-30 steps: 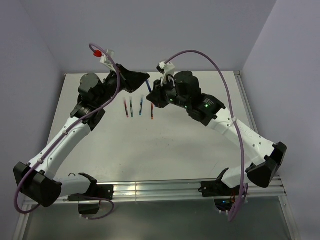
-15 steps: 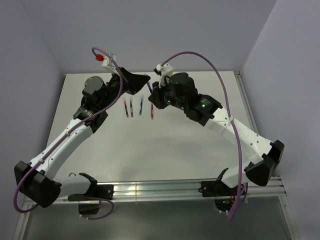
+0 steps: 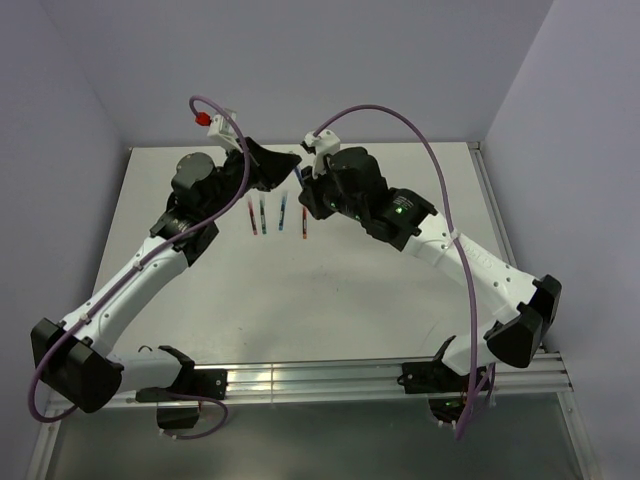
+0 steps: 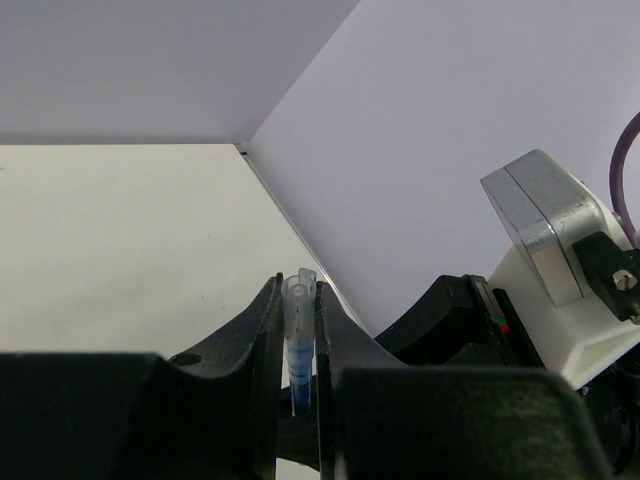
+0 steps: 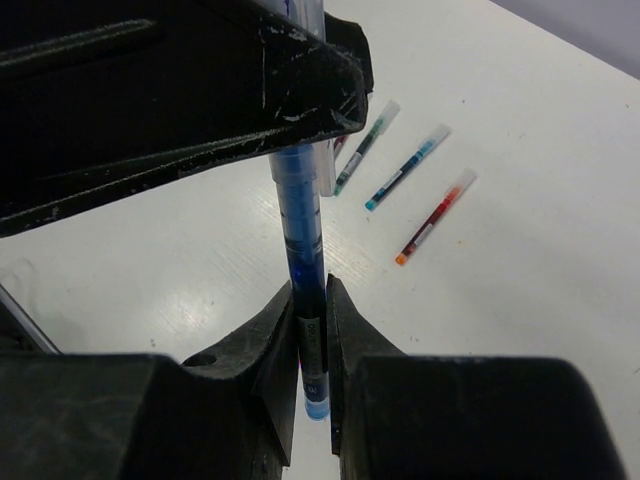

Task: Insert the pens into the pen caps
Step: Press the pen cap onto the pen.

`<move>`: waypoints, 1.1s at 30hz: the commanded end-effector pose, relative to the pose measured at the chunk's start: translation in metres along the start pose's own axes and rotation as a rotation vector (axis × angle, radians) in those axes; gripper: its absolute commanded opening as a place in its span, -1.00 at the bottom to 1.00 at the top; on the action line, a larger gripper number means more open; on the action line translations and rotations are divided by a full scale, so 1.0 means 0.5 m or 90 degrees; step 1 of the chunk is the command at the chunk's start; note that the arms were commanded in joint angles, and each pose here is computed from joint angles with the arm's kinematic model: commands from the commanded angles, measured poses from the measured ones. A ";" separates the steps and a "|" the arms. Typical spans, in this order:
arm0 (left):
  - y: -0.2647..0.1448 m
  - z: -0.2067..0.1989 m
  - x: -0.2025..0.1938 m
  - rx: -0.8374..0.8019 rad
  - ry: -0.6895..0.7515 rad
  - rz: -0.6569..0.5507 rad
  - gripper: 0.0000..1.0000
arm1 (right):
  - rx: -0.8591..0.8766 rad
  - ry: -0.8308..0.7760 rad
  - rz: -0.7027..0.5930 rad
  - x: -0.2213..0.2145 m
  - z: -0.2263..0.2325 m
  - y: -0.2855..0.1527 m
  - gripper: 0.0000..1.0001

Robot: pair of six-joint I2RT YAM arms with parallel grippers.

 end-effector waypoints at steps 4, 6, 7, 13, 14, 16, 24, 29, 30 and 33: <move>-0.063 -0.014 -0.159 -0.069 -0.028 0.267 -0.99 | -0.070 0.058 -0.334 0.264 -0.070 -0.100 -1.00; -0.068 -0.019 -0.162 -0.088 -0.026 0.281 -0.99 | -0.058 0.065 -0.336 0.264 -0.070 -0.104 -1.00; -0.069 -0.019 -0.165 -0.093 -0.026 0.285 -0.99 | -0.049 0.066 -0.339 0.265 -0.073 -0.108 -1.00; -0.074 -0.015 -0.173 -0.113 -0.021 0.304 -0.99 | -0.037 0.074 -0.335 0.261 -0.076 -0.113 -1.00; -0.074 -0.014 -0.172 -0.111 -0.020 0.303 -0.99 | -0.036 0.075 -0.335 0.259 -0.077 -0.114 -1.00; -0.070 -0.007 -0.167 -0.098 -0.020 0.295 -0.99 | -0.028 0.075 -0.331 0.255 -0.075 -0.114 -1.00; -0.016 0.025 -0.068 -0.019 -0.023 0.194 -0.99 | 0.009 0.070 -0.268 0.209 -0.055 -0.094 -0.57; 0.017 0.035 -0.021 0.022 -0.005 0.163 -0.99 | 0.002 0.061 -0.232 0.181 -0.058 -0.095 -0.19; 0.021 0.035 -0.016 0.028 0.001 0.158 -0.99 | 0.000 0.060 -0.233 0.180 -0.058 -0.101 -0.14; 0.034 0.038 0.010 0.049 0.017 0.134 -0.99 | 0.003 0.058 -0.219 0.161 -0.057 -0.102 -0.03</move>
Point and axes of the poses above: each gripper's point midway between its finger pads, its own y axis out along the fingers, its own z axis along the line the jaws close on, x = y × z, the point moved 4 cm from there along -y, back along the fingers, and after that the axes turned 11 degrees about -y, right-handed, at the moved point
